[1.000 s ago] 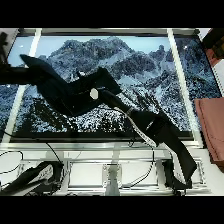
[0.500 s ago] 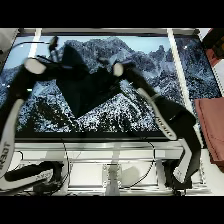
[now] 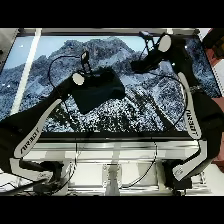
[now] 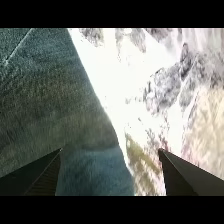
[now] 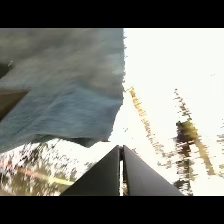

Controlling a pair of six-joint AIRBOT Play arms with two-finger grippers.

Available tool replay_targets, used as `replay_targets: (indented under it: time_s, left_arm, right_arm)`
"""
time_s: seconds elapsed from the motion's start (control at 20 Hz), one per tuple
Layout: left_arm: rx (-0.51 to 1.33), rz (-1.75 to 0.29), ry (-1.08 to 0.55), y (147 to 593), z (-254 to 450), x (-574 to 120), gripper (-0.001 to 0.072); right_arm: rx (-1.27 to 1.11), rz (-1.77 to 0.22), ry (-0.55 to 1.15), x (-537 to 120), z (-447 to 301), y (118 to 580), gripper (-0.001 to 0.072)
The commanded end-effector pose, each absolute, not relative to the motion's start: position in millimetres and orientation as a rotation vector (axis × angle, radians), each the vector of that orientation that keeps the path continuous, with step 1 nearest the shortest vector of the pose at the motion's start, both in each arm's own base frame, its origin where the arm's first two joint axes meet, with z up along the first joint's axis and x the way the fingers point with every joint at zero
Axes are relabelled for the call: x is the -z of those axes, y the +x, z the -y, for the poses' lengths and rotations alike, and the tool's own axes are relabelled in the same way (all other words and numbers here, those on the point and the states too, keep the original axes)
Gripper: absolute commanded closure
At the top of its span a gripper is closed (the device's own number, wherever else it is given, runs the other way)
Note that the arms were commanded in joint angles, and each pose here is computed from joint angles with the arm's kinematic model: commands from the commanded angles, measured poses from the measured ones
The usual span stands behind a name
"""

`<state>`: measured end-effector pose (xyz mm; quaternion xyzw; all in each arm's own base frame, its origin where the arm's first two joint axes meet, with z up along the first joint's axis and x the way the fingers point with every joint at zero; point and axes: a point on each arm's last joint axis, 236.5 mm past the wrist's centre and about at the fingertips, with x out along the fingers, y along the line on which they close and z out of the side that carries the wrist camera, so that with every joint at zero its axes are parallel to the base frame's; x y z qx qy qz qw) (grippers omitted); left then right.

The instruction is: Fold the clothes and pants, and hang the long-sleeved shirts on hangers.

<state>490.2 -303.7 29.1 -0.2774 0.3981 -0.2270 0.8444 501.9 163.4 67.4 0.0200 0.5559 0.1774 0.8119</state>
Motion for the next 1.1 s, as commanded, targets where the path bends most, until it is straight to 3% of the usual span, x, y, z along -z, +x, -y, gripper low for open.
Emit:
replay_targets:
  time_s: [0.0, 0.15, 0.35, 0.4, 0.45, 0.5, 0.7, 1.05]
  left_arm:
    - [0.473, -0.777, -0.598, 499, 288, -55, 0.0017]
    - [0.476, -0.706, -0.594, 503, 257, -98, 0.0018]
    - [0.481, -0.622, -0.556, 501, 218, -146, 0.0022]
    - [0.478, -0.615, -0.558, 499, 211, -153, 0.0022]
    - [0.477, -0.614, -0.56, 497, 205, -157, 0.0022]
    - [0.477, -0.62, -0.56, 496, 201, -159, 0.0022]
    - [0.5, -0.695, -0.549, 485, 198, -146, 0.0022]
    - [0.516, -0.722, -0.545, 480, 202, -143, 0.0023]
  right_arm:
    - [-0.312, -1.057, 0.068, -80, -122, 539, 0.0693]
    - [-0.379, -1.079, 0.189, -58, -129, 549, 0.0694]
    - [-0.763, -1.133, 0.438, -29, -200, 536, 0.0693]
    - [-0.799, -1.132, 0.472, -20, -212, 537, 0.0589]
    - [-0.797, -1.133, 0.479, -10, -220, 540, 0.0234]
    - [-0.776, -1.119, 0.469, 0, -226, 547, 0.0142]
    - [-0.665, -1.095, 0.427, 30, -228, 569, 0.0158]
    - [-0.659, -1.286, 0.422, 94, -232, 544, 0.0156]
